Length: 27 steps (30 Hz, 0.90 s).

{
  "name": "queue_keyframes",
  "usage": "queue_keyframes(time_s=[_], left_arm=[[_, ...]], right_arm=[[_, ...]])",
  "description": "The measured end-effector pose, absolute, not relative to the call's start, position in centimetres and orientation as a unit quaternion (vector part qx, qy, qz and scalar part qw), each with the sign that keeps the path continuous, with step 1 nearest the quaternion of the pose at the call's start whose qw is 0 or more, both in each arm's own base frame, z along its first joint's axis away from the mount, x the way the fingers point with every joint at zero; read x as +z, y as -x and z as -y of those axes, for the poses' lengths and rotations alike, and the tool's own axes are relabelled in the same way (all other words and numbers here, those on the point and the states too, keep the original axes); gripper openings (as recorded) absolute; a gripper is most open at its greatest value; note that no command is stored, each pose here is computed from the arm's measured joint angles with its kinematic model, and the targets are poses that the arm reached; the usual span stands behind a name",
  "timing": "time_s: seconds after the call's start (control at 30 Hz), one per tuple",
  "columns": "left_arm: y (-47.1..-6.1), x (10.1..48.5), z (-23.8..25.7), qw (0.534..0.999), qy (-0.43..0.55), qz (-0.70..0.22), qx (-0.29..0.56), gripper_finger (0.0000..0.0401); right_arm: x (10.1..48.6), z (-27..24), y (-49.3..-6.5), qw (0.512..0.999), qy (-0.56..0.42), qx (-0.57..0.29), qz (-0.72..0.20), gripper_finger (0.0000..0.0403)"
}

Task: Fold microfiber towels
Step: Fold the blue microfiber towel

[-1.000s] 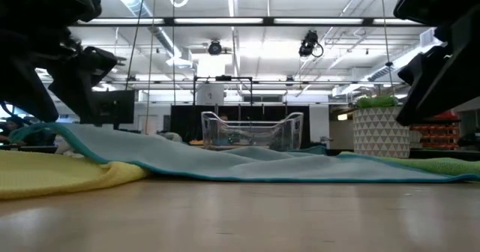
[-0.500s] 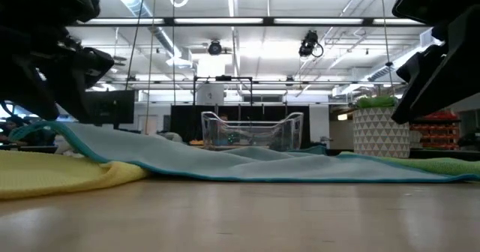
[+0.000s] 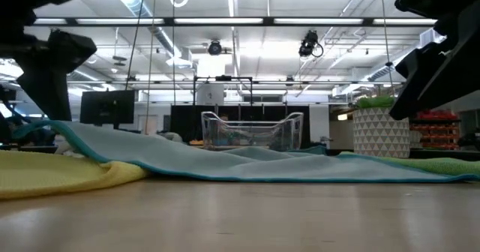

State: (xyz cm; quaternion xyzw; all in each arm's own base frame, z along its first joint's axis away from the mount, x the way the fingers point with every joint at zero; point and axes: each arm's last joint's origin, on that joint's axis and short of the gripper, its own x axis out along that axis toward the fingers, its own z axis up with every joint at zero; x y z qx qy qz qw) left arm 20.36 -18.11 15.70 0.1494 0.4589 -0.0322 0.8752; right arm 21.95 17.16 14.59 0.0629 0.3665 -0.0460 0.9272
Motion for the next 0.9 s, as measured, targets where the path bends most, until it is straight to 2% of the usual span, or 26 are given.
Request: queue_keyframes(time_s=[0.1,0.2,0.47,0.67,0.9], left_arm=[[-21.4,15.4,18.6,0.857,-0.175,-0.484,-0.008,0.0237],[-21.9,15.5,18.7,0.834,-0.205,-0.512,0.025,0.0202],[-22.3,16.7,19.1,0.824,-0.224,-0.519,0.041,0.0018],[-22.2,16.7,18.9,0.825,-0.214,-0.520,0.058,0.0014],[-22.2,16.8,18.9,0.827,-0.204,-0.520,0.064,0.0015]], right_arm=[[14.6,-17.2,-21.9,0.927,-0.061,-0.045,-0.367,0.0233],[14.6,-17.1,-21.9,0.927,-0.060,-0.046,-0.368,0.0233],[14.0,-16.8,-21.2,0.914,-0.014,-0.050,-0.403,0.0215],[13.6,-17.3,-19.9,0.900,0.014,-0.044,-0.433,0.0195],[13.1,-17.2,-19.4,0.884,0.003,-0.046,-0.465,0.0166]])
